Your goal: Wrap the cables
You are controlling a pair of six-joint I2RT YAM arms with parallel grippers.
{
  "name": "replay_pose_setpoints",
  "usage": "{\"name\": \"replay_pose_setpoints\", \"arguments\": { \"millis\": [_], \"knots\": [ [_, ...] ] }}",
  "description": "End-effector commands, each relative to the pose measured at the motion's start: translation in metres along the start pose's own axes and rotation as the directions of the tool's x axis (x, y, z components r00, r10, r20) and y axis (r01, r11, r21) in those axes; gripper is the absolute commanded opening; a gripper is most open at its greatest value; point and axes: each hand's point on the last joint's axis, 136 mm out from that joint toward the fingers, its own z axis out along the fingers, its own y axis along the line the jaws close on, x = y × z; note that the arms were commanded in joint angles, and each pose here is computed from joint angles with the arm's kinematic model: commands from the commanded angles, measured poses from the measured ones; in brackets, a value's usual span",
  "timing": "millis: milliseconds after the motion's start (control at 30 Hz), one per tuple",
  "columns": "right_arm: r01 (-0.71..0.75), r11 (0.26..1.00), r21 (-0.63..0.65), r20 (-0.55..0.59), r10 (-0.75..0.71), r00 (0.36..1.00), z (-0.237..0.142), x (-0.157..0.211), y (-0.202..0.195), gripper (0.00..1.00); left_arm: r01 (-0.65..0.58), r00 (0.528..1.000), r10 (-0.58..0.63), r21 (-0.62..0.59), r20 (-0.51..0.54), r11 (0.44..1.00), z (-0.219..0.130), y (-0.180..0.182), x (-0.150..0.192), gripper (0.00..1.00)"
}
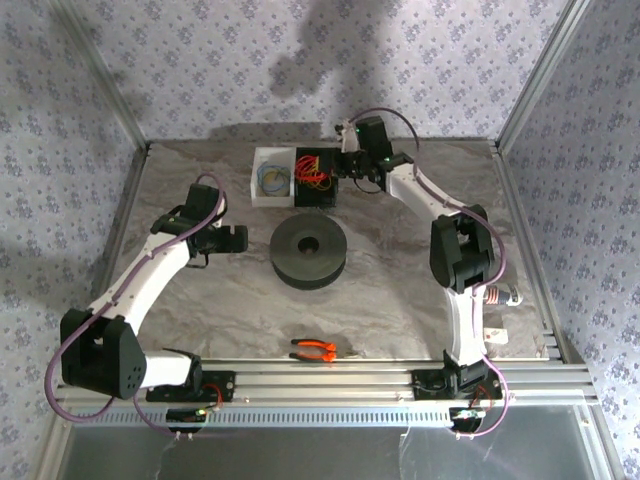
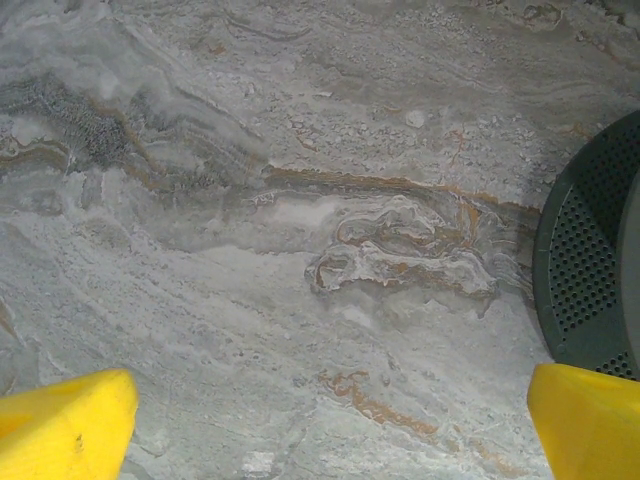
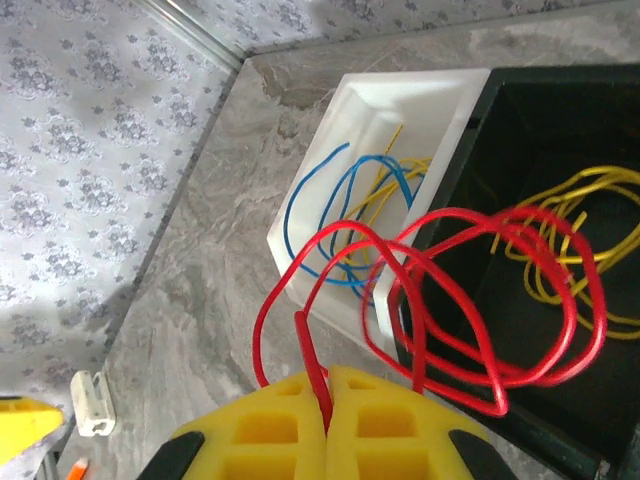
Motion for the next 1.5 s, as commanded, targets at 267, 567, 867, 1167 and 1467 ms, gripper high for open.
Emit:
{"name": "replay_pose_setpoints", "arguments": {
  "millis": [267,567,867,1167,1467],
  "knots": [
    [0.083,0.923,-0.376,0.068,-0.062,0.996,-0.077,-0.009,0.091,0.0,-0.014,0.993,-0.016,0.252,0.119,0.968,-0.008,-0.046,-0.028,1.0],
    [0.385,0.748,-0.541,0.094,-0.401,0.911,-0.138,0.06,0.145,0.0,0.037,0.97,-0.185,0.651,0.16,0.758,-0.032,-0.087,-0.06,1.0],
    [0.479,0.565,-0.672,0.107,-0.565,0.818,-0.188,0.114,0.181,0.0,-0.032,0.957,-0.231,0.856,0.174,0.515,-0.074,-0.113,-0.072,0.99],
    [0.468,0.555,-0.688,0.1,-0.567,0.818,-0.185,0.113,0.181,0.0,-0.125,0.952,-0.206,0.903,0.226,0.411,-0.108,-0.125,-0.067,0.88],
    [0.454,0.55,-0.701,0.091,-0.563,0.822,-0.175,0.106,0.18,0.0,-0.185,0.955,-0.15,0.91,0.255,0.371,-0.117,-0.142,-0.055,0.68]
  ]
}}
